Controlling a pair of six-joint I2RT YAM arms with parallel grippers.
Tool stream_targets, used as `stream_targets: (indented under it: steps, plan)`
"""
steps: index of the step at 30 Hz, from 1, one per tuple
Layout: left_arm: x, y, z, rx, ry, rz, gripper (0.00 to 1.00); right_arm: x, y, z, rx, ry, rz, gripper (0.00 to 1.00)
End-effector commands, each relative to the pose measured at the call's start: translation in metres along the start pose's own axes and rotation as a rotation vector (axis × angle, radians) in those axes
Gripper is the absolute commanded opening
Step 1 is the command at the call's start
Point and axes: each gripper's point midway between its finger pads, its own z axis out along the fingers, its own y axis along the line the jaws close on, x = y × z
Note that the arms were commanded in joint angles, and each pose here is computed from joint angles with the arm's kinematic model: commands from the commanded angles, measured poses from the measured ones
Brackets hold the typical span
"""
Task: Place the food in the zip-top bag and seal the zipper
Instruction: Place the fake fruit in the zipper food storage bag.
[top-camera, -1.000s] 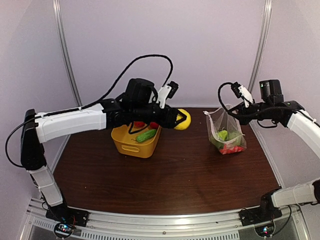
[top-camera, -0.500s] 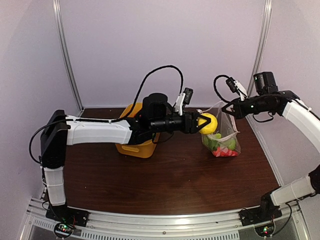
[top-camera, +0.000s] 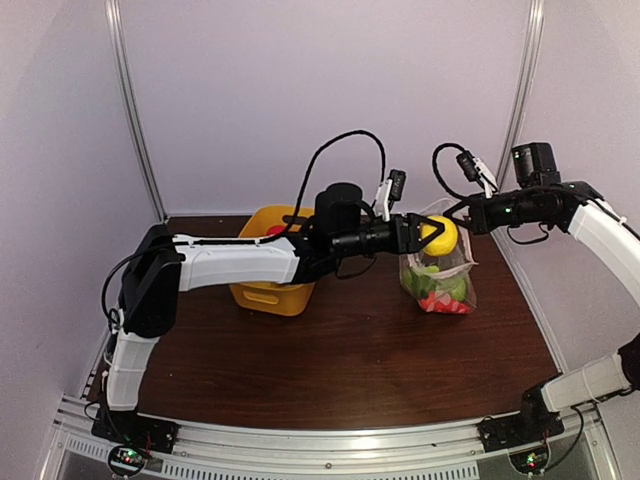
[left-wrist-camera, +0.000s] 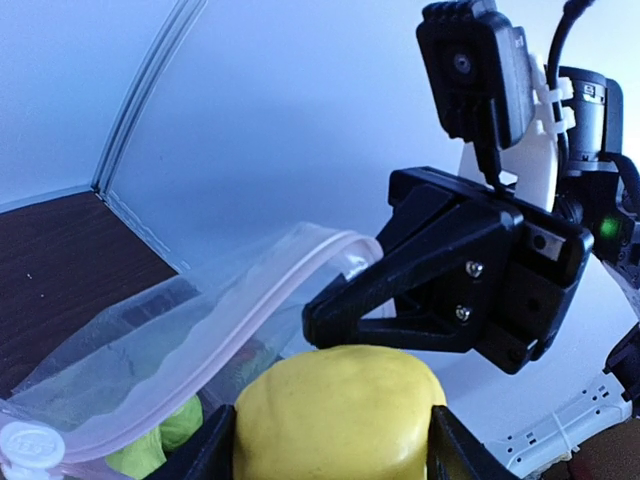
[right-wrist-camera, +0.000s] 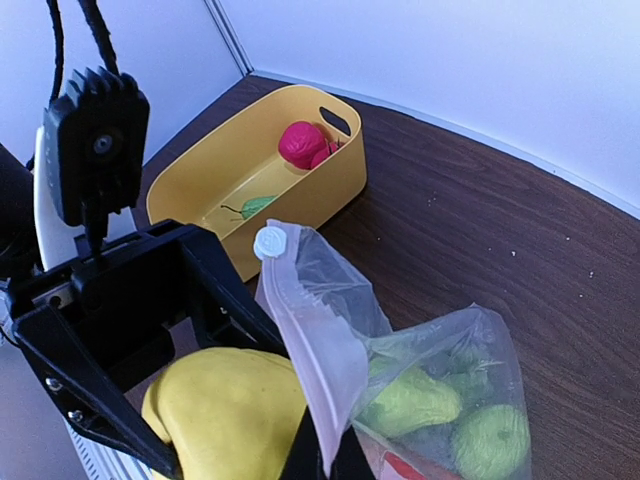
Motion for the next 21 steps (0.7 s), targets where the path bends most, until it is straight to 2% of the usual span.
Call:
stream_targets:
  steps: [1,8,10,13,14,15,21]
  plan:
    - [0.016,0.015,0.013,-0.086,0.012,-0.042,0.49,-0.023,0.032,-0.021,-0.097,-0.084,-0.036,0.0]
    - [0.048,0.05,0.01,-0.229,0.095,-0.129,0.49,-0.026,0.04,-0.036,-0.095,-0.121,-0.061,0.0]
    - [0.054,0.058,0.008,-0.271,0.11,-0.138,0.57,-0.024,0.04,-0.036,-0.092,-0.121,-0.064,0.0]
    - [0.047,0.049,0.012,-0.23,0.098,-0.119,0.69,-0.016,0.038,-0.032,-0.094,-0.107,-0.055,0.0]
    - [0.044,0.044,0.013,-0.208,0.09,-0.109,0.92,-0.014,0.038,-0.031,-0.094,-0.104,-0.053,0.0]
    - [0.041,0.038,0.015,-0.184,0.086,-0.098,0.97,-0.012,0.037,-0.03,-0.09,-0.102,-0.053,0.0]
    - [0.013,0.005,0.011,-0.097,0.073,-0.007,0.98,-0.014,0.031,-0.035,-0.047,-0.117,-0.061,0.0]
